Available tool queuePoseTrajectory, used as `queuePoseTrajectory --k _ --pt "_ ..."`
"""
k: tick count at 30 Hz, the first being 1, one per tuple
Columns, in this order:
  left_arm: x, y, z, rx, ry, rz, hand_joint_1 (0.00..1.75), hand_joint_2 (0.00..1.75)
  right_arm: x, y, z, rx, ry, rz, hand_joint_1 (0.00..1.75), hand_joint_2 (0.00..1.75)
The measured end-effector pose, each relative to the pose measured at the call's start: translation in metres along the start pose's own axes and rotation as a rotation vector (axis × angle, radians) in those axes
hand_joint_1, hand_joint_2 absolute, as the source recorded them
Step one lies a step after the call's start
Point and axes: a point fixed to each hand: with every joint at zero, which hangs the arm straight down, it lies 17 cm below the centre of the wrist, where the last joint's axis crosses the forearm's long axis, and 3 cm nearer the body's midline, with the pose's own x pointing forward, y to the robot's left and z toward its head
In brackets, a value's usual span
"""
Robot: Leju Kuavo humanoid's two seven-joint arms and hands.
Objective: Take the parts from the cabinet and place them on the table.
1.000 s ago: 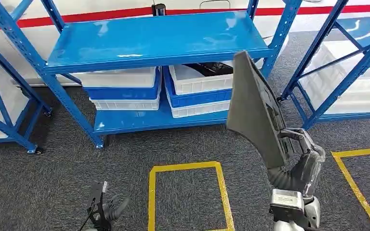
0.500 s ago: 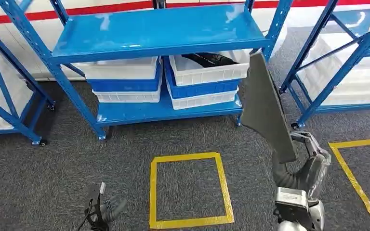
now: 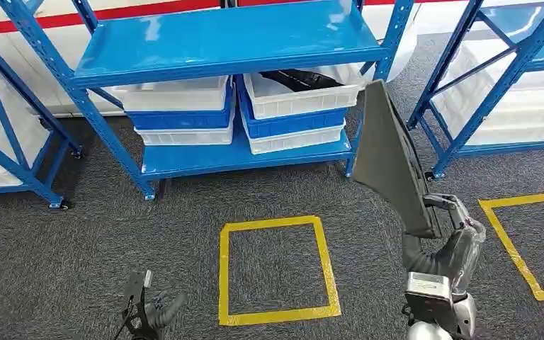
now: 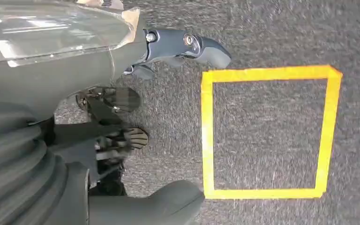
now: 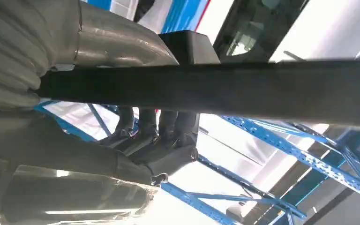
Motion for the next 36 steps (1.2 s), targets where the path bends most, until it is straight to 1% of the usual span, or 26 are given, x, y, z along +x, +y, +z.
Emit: queuePoseTrajectory --k 5,8,9,24,30,34,36 --pt "0.005 0.002 -0.001 0.004 -0.01 0.007 0.0 1.75 -0.001 0.001 0.0 0.001 0.002 -0.002 1.75 1.75" --pt "0.006 0.007 -0.002 0.013 -0.015 0.036 0.0 1.75 0.0 0.005 -0.01 0.002 -0.021 -0.014 1.75 1.75" --pt "0.002 0.008 -0.001 0.015 -0.007 0.04 0.0 1.75 -0.004 0.008 -0.009 0.012 -0.013 -0.015 1.75 1.75" --pt "0.001 0.013 -0.001 0.03 -0.01 0.04 0.0 1.75 -0.009 0.011 -0.007 0.008 0.018 -0.046 1.75 1.75" --pt "0.002 0.02 -0.002 0.043 -0.014 0.006 0.0 1.75 -0.01 0.011 -0.007 0.008 0.03 -0.048 1.75 1.75" --pt "0.011 0.017 -0.004 0.038 -0.029 0.001 0.0 1.75 -0.011 0.01 -0.003 0.007 0.042 -0.048 1.75 1.75" --pt "0.01 0.018 -0.004 0.039 -0.027 -0.005 0.0 1.75 -0.01 0.01 -0.005 0.005 0.039 -0.048 1.75 1.75"
